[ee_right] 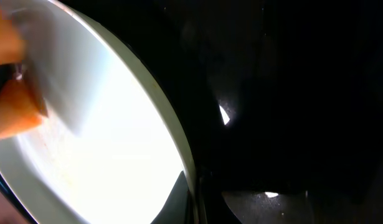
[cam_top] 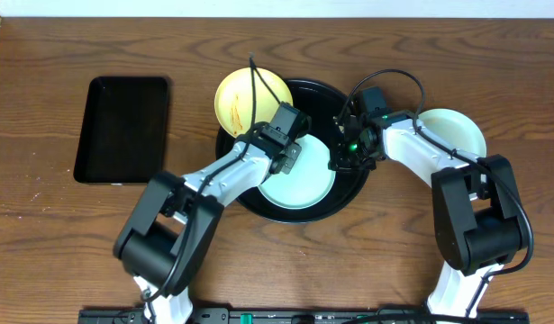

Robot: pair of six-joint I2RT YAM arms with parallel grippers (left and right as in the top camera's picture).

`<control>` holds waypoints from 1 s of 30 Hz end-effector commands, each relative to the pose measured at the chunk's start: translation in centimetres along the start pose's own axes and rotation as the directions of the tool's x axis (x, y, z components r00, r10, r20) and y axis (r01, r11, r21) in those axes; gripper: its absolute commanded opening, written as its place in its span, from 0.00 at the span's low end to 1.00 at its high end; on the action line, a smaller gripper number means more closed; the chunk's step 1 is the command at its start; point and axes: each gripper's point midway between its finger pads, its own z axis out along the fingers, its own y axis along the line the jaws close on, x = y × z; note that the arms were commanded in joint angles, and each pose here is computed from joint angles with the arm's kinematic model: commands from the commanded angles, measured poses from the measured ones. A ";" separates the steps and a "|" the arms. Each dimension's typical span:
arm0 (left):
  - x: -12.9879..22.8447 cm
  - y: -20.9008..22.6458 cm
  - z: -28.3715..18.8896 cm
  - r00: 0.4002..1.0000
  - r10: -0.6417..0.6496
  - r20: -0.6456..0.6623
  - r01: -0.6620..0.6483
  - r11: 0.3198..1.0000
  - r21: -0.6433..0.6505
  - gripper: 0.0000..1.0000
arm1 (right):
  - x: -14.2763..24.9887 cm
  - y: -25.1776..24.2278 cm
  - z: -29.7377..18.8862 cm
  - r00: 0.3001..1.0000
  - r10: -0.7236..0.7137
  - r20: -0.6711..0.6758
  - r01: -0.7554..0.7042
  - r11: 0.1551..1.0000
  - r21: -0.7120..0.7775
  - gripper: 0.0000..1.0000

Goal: Clean dirty plates on tray and stack at the side
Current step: 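Lift the sponge away from the plate with the left gripper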

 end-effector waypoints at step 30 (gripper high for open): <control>-5.2 8.8 -18.7 0.828 -0.447 0.338 0.462 0.886 0.038 0.07 | -2.5 2.2 -12.3 0.967 -0.065 0.246 0.117 0.973 -0.201 0.01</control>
